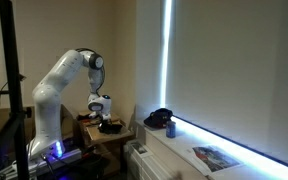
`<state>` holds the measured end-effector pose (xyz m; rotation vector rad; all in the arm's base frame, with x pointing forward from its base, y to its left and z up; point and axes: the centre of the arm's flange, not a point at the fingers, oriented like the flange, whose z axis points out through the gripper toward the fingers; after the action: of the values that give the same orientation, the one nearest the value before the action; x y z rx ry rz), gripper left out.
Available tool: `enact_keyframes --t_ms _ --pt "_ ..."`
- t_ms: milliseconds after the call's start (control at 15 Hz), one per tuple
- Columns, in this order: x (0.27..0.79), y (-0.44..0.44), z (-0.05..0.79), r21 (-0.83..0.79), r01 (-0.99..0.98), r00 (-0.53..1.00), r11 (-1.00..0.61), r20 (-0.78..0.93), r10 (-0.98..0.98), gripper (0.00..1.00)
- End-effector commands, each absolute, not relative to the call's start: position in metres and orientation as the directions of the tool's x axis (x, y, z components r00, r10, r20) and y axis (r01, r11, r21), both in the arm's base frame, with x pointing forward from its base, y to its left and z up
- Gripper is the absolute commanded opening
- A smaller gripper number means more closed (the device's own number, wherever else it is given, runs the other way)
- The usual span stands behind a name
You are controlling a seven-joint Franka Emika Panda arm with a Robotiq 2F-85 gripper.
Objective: Open the top drawer, place the tray inside it then put the screwdriver on the tray
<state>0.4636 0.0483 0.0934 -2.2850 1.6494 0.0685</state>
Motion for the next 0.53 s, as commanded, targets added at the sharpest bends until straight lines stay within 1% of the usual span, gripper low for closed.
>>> enact_keyframes --t_ms 0,67,200,333,467 --pt "0.457 0.073 0.082 -0.261 -0.86 0.501 -0.438 -0.276 -0.82 0.01" --pt "0.458 0.086 0.081 -0.262 -0.838 0.542 -0.48 -0.286 -0.79 0.01" --pt "0.45 0.096 0.085 -0.208 -0.801 0.598 -0.561 -0.304 -0.742 0.01" --pt "0.458 0.104 0.08 -0.141 -0.789 0.608 -0.598 -0.315 -0.729 0.01" --pt "0.467 0.104 0.085 -0.09 -0.775 0.624 -0.626 -0.272 -0.733 0.01"
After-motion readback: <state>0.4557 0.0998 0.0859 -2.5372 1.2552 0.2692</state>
